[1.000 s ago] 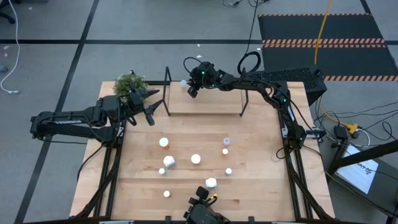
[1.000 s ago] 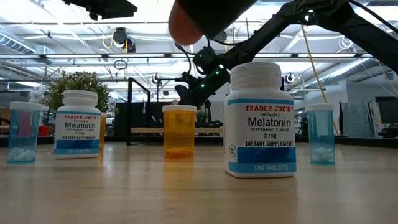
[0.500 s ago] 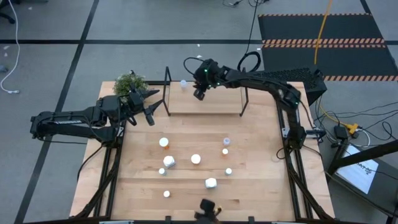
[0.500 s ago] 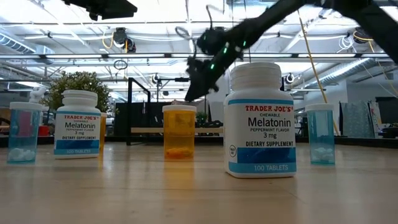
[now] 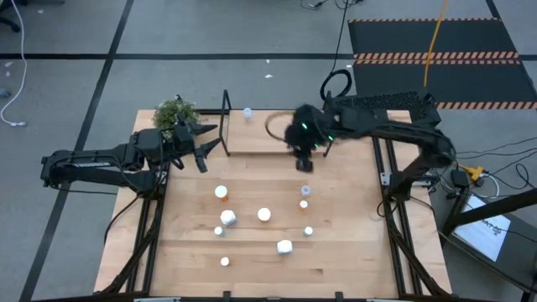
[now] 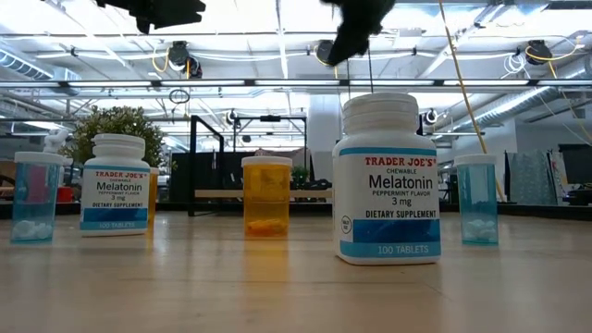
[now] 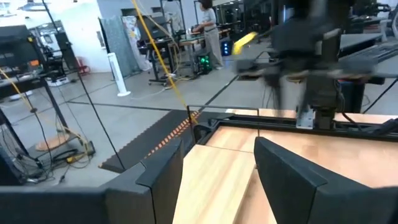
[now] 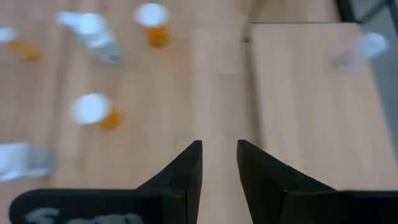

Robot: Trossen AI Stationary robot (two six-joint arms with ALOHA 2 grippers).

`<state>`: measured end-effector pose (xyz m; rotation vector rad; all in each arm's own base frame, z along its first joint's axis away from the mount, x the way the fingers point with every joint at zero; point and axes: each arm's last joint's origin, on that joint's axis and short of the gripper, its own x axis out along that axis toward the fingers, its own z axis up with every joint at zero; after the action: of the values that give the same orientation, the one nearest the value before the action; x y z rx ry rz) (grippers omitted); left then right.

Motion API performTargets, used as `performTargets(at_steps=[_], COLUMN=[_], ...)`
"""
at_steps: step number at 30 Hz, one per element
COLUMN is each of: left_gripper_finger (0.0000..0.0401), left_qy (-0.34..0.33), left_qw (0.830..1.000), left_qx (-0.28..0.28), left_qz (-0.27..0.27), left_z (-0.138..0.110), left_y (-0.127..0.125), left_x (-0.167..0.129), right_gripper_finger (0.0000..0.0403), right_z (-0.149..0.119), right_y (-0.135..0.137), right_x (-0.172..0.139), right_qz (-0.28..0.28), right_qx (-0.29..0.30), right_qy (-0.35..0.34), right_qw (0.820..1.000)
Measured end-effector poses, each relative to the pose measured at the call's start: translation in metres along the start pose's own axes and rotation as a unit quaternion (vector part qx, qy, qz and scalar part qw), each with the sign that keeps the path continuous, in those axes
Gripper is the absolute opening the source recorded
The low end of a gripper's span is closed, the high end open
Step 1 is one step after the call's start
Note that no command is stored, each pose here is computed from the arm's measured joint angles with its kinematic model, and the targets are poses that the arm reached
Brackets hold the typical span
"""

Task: Pick and place medicine bottles onto shelf by color
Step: Put the transparent pill bottle on the shelf aligned with the other transparent pill bottle

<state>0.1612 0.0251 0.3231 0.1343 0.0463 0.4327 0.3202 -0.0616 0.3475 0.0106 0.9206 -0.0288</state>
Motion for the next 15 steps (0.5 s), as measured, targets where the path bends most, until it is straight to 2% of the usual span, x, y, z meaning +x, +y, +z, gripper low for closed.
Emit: performTargets(at_steps=[2,9,15], left_gripper_finger=[0.02,0.02,0.02], left_qy=[0.001,-0.002,0.007], left_qw=[1.0,0.999,0.999], left_qx=[-0.003,-0.007,-0.02], left_qz=[-0.005,-0.031,-0.045], left_z=[0.0,0.001,-0.001], left_y=[-0.001,-0.01,-0.016], left_x=[0.0,-0.003,0.0], right_gripper_finger=[0.0093,0.0102,0.0113], right_z=[-0.009,-0.052,-0.089], right_y=[0.022,0.088,0.12], right_x=[-0.01,-0.027,-0.01], right_qz=[0.01,-0.014,-0.006], right_qx=[-0.002,0.003,0.013], right_qy=[-0.004,0.001,-0.001], right_qw=[1.0,1.0,1.0])
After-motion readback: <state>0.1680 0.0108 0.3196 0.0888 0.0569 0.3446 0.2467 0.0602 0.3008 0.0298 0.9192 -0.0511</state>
